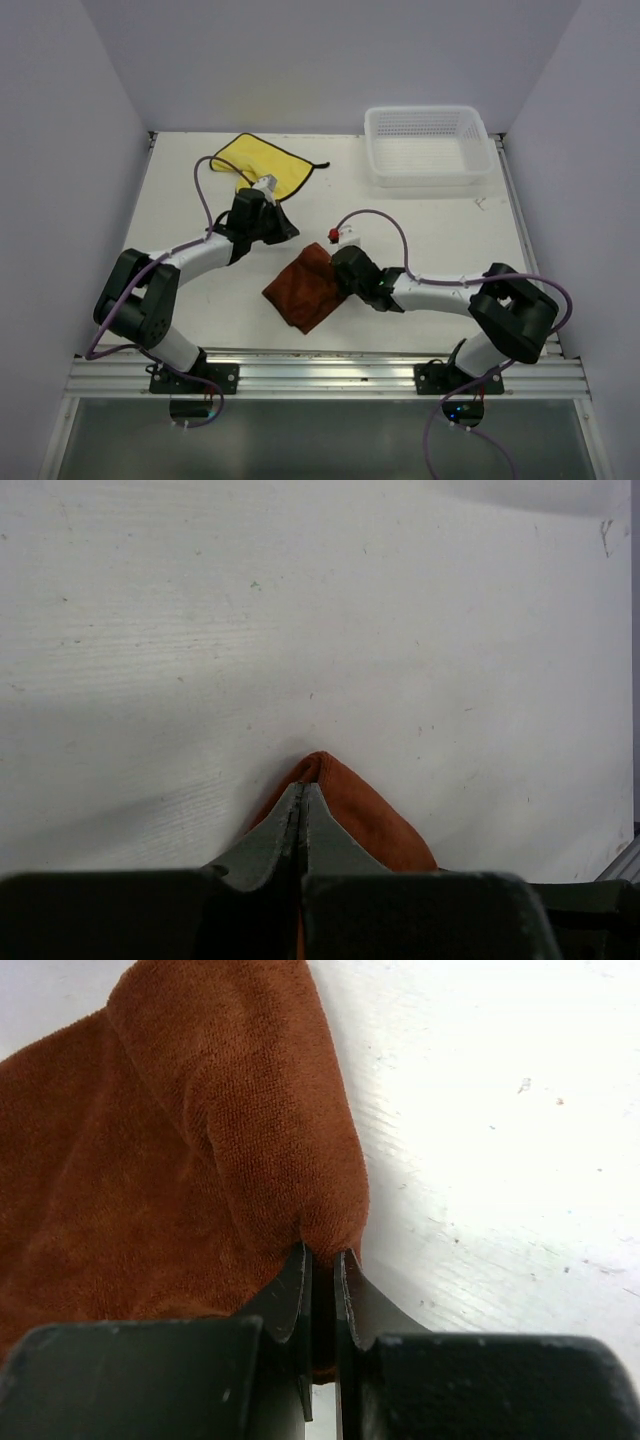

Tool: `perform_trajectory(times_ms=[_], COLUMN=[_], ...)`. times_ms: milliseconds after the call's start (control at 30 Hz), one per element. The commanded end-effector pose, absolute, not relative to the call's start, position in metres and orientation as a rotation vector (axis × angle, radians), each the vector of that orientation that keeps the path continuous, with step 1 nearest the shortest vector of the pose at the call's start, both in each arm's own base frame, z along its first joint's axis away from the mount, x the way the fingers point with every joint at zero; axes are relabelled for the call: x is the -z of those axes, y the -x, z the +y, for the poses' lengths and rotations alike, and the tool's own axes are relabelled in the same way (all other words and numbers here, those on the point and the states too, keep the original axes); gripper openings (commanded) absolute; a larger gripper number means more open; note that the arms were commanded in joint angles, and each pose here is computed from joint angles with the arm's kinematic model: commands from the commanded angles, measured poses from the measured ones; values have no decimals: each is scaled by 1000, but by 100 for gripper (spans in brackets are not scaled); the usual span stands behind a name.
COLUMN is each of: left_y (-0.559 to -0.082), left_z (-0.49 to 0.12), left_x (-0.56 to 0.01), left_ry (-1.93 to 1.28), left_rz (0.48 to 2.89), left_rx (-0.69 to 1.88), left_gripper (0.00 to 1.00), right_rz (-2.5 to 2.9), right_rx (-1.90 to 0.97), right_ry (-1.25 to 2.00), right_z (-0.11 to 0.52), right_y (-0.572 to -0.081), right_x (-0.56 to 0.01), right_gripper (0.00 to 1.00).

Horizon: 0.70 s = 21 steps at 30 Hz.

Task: Roll the towels
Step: Roll the towel

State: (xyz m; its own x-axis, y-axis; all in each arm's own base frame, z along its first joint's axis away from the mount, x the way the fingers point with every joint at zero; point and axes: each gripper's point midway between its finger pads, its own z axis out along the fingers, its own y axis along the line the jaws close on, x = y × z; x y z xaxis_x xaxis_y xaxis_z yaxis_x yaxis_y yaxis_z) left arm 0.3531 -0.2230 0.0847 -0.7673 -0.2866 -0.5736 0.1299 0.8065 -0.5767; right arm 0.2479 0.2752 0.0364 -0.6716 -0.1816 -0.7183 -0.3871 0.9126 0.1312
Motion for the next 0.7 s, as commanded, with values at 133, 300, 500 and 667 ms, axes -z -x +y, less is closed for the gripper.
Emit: perform_trajectory(times_ms=[133, 300, 500, 667], left_y=[-363, -360, -357, -357], left_z=[-230, -233, -239, -241], left_x=[-112, -110, -112, -118], left_ry=[103, 92, 80, 68], left_rz=[2252, 2258, 2256, 2243], left_rx=[852, 861, 875, 880], left_gripper=[0, 0, 0, 0], right_rz=[2128, 2052, 1914, 1814], right_rx=[118, 286, 482, 617], right_ry=[464, 518, 599, 697], right_z=[260, 267, 273, 285], right_y=[-262, -260, -254, -243], right_x=[-55, -60, -71, -67], right_gripper=[0, 0, 0, 0])
